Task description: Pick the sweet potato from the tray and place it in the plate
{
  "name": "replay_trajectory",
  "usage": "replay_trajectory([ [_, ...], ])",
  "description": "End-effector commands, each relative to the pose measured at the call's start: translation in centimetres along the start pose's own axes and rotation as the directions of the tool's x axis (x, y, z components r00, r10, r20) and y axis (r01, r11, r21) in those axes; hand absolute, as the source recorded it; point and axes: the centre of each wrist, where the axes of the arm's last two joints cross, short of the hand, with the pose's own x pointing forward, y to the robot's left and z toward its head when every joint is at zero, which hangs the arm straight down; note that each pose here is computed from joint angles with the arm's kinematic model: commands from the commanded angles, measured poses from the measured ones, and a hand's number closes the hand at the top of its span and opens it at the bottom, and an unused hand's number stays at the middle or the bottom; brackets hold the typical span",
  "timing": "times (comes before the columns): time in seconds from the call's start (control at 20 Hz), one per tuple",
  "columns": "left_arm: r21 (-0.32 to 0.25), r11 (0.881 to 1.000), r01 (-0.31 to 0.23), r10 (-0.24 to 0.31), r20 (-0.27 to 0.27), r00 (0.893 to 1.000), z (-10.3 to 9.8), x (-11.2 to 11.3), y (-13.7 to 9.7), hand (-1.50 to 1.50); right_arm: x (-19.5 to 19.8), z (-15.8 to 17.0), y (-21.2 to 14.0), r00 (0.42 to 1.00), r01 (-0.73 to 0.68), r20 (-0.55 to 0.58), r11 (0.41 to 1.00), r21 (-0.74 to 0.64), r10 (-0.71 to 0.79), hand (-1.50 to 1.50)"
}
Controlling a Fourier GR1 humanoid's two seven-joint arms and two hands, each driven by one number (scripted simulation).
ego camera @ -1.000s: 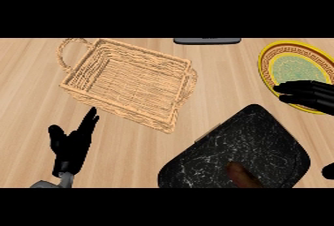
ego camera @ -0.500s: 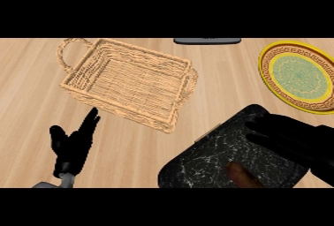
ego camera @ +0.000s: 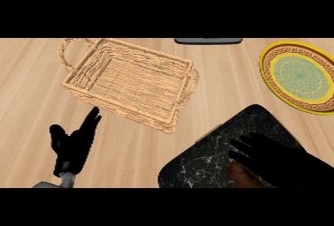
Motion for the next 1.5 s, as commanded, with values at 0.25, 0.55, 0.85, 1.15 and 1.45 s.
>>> replay_trajectory([
  [0.25,-0.011,1.000,-0.006,0.006,-0.024,1.000,-0.6,-1.1,-1.6,0.00,0.9,-1.3,2.8,1.000,0.012,-0.006,0.999,0.044,-0.012,-1.50],
  [0.55,0.000,1.000,-0.015,0.015,-0.049,0.999,-0.9,1.0,0.2,0.00,0.9,-1.6,5.1,0.993,-0.099,-0.067,0.995,0.028,0.101,-1.50],
  [0.85,-0.002,1.000,-0.016,0.016,-0.034,0.999,-1.0,-0.4,-1.1,0.00,-0.8,-2.8,4.2,0.985,-0.134,-0.106,0.991,0.025,0.136,-1.50],
  [1.15,0.000,1.000,0.001,-0.001,-0.036,0.999,-0.9,-1.7,-1.3,0.00,-1.2,-3.1,6.7,0.987,-0.123,-0.095,0.989,0.079,0.131,-1.50],
  [1.45,-0.025,1.000,-0.011,0.009,-0.045,0.999,-0.9,-0.6,0.1,0.00,-0.9,-5.4,9.5,0.971,-0.222,-0.046,0.954,0.200,0.235,1.50],
])
